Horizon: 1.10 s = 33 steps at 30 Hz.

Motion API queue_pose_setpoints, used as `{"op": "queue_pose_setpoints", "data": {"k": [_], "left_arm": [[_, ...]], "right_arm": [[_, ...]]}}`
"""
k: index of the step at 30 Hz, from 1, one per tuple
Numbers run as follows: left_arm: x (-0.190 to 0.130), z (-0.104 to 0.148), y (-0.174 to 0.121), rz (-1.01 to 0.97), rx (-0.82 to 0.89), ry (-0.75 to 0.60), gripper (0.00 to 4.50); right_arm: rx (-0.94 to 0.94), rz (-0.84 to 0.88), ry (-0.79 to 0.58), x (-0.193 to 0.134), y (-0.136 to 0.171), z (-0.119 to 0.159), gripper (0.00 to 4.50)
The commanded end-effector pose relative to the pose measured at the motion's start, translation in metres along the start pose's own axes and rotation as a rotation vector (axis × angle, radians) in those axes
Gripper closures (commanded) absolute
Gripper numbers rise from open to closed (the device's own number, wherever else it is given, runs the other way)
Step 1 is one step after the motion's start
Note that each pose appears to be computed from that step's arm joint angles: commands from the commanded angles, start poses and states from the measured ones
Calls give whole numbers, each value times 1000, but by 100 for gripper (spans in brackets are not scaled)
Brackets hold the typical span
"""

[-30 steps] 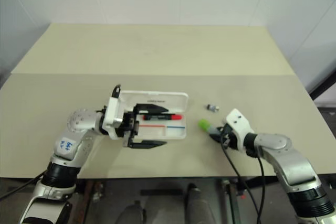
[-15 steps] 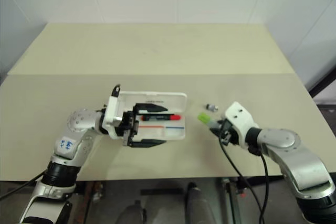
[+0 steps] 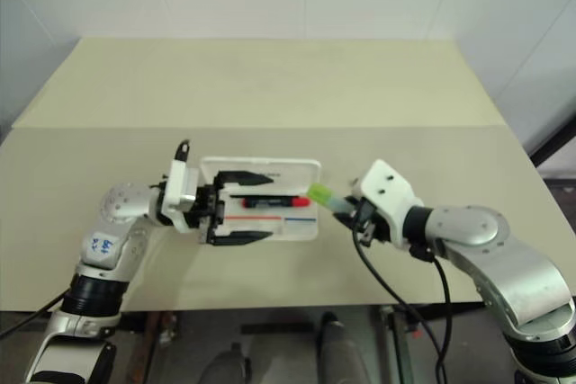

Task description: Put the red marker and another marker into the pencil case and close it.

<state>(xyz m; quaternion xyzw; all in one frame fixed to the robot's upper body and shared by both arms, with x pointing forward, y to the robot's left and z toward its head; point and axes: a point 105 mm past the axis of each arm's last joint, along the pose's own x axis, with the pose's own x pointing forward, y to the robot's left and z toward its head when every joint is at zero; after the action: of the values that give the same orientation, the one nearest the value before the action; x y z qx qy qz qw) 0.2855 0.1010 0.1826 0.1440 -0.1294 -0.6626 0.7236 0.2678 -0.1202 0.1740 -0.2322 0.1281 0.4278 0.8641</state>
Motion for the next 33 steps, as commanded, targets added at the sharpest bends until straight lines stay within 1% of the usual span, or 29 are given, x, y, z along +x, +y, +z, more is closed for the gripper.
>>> {"op": "queue_pose_setpoints", "data": {"k": [1,7,13,16,20,27,33], "left_arm": [[-13,7,1,30,26,-16,0],[-34,-3,-7,24,28,41,0],[-52,-6,1,128,27,34,0],[-62,-11,3,166,5,42,0],[-73,-18,3,194,-15,64,0],[-80,-22,3,192,-40,73,0],[-74,-20,7,189,-30,55,0]], "right_arm": [[-50,45,-34,3,9,12,340],[-95,126,-59,19,21,23,340],[-150,185,-105,35,30,40,340],[-178,221,-137,46,35,50,340],[-202,233,-150,60,38,57,340],[-232,286,-164,78,50,63,340],[-250,328,-134,99,62,56,340]]}}
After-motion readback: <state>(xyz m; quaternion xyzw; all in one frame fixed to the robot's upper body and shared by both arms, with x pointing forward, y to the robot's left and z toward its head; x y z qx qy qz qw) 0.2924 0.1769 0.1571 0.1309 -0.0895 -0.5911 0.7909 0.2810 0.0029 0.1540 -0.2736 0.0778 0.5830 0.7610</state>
